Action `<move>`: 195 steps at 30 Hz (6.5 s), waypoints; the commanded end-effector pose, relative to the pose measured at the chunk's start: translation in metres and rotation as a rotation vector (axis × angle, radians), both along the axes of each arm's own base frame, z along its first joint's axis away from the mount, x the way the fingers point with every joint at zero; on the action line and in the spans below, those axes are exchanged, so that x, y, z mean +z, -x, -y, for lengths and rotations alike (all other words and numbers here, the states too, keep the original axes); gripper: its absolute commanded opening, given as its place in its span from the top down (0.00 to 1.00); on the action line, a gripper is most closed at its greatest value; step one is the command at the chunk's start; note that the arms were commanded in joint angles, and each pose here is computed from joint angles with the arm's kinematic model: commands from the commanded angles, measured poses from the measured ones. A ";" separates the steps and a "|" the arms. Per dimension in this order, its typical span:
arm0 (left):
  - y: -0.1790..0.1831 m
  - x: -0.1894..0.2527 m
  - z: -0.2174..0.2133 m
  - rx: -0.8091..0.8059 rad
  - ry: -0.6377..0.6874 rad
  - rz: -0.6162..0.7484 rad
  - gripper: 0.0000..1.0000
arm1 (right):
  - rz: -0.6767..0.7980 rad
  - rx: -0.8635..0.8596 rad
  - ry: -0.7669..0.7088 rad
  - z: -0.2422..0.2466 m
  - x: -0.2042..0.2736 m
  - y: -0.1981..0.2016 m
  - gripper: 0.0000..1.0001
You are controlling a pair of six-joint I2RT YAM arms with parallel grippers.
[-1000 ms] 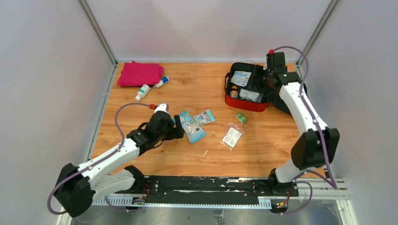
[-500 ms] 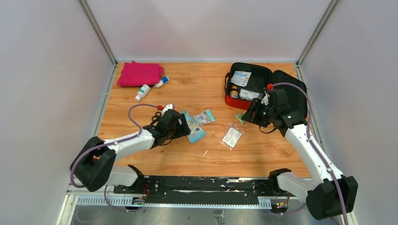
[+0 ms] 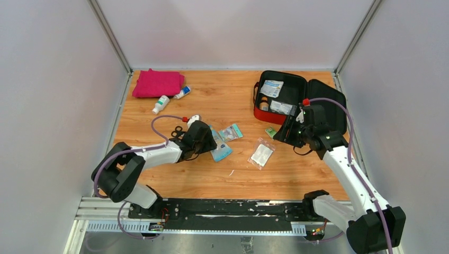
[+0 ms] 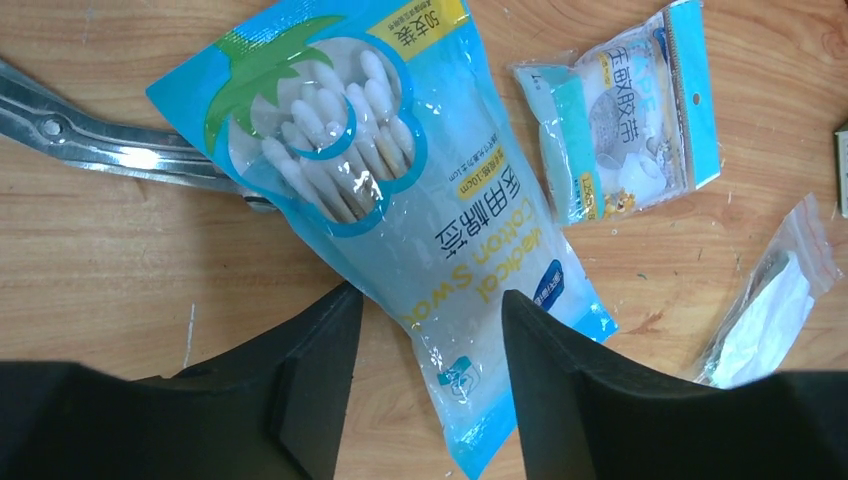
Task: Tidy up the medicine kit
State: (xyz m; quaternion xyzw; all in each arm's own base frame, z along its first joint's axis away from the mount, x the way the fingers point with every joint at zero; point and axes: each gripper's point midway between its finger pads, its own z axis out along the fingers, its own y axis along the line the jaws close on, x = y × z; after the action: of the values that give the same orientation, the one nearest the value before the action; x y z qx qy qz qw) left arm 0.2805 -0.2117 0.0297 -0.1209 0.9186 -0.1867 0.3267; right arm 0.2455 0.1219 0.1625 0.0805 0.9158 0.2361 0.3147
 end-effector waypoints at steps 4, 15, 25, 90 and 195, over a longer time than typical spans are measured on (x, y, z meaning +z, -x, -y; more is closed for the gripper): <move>-0.006 -0.017 -0.003 0.008 -0.046 -0.017 0.54 | -0.032 -0.005 0.019 0.002 -0.009 0.009 0.46; -0.002 -0.010 -0.013 -0.018 -0.096 0.004 0.86 | -0.047 -0.003 0.015 0.002 -0.016 0.013 0.46; 0.026 0.045 -0.033 -0.061 -0.056 0.114 1.00 | -0.003 0.165 -0.157 -0.051 0.009 0.016 0.43; 0.074 0.091 -0.040 -0.169 -0.015 0.212 0.28 | 0.129 -0.159 0.201 0.064 0.061 -0.145 1.00; -0.038 0.119 0.037 -0.434 -0.139 0.287 0.25 | 0.051 -0.005 0.109 -0.078 0.018 -0.088 0.64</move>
State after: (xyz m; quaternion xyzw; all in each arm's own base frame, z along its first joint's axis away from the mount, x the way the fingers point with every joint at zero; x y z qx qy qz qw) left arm 0.2963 -0.2198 0.1404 0.0839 0.8918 -0.1776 0.4076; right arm 0.3720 0.1866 0.1995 0.0433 0.9107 0.1733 0.3724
